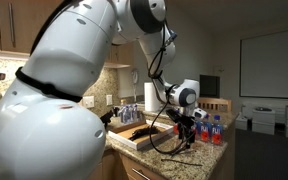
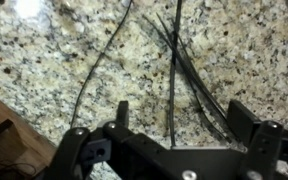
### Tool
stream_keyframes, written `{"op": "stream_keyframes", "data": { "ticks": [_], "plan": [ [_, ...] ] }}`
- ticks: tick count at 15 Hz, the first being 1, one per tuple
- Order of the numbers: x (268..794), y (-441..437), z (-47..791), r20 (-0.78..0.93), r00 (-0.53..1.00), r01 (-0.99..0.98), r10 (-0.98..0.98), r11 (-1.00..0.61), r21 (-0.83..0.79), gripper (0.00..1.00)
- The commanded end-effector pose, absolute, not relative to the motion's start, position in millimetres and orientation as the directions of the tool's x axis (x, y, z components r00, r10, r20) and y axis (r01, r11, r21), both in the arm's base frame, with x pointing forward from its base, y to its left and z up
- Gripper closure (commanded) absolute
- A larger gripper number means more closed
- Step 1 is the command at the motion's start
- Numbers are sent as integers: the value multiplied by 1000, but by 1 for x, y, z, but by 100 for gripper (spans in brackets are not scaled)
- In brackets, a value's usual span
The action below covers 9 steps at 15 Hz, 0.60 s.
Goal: Pick up the black objects from the counter and put them on the box cover
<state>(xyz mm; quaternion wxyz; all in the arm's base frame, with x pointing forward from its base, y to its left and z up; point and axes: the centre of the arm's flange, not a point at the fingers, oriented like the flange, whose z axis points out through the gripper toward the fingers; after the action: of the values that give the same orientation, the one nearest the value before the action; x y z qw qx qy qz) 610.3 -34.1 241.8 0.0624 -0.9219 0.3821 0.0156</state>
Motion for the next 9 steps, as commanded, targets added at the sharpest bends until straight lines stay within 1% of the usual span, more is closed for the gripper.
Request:
{"op": "stream_keyframes", "data": {
  "ticks": [1,5,9],
  "plan": [
    [623,-48,234,-53,729,-684,-682,-725,-74,0],
    [634,-48,223,-45,748,-663,-662,-745,-71,0],
    [650,-31,213,-39,814,-581,-579,-810,-79,0]
  ]
}}
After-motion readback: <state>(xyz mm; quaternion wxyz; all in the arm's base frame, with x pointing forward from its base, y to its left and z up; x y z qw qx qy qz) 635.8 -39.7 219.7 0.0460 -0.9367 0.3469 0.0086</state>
